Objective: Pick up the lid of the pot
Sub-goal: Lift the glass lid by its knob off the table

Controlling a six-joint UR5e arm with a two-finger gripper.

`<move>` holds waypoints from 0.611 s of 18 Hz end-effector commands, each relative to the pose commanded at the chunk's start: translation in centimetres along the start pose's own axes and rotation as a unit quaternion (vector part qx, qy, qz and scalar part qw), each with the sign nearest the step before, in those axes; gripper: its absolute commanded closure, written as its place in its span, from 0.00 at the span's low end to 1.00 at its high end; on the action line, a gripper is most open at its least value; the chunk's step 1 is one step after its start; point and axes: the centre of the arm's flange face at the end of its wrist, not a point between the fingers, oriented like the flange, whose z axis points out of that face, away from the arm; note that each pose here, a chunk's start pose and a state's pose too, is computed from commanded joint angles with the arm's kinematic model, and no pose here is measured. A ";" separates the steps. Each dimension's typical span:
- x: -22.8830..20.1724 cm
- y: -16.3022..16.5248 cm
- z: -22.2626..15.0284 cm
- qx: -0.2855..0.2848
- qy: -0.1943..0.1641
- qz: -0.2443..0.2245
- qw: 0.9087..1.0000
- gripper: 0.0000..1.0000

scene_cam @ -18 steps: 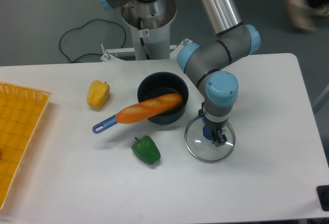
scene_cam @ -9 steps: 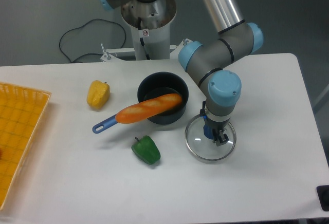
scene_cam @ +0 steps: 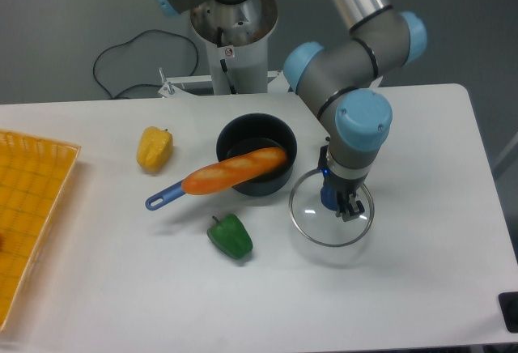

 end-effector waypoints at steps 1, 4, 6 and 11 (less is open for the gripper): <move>0.1 -0.4 -0.4 0.006 -0.003 -0.004 1.000 0.66; 0.4 -1.1 -0.5 0.009 -0.003 -0.001 1.000 0.66; 0.7 -1.8 -0.9 0.010 -0.005 -0.008 1.000 0.66; 0.8 -2.0 -0.8 0.018 -0.006 -0.012 1.000 0.66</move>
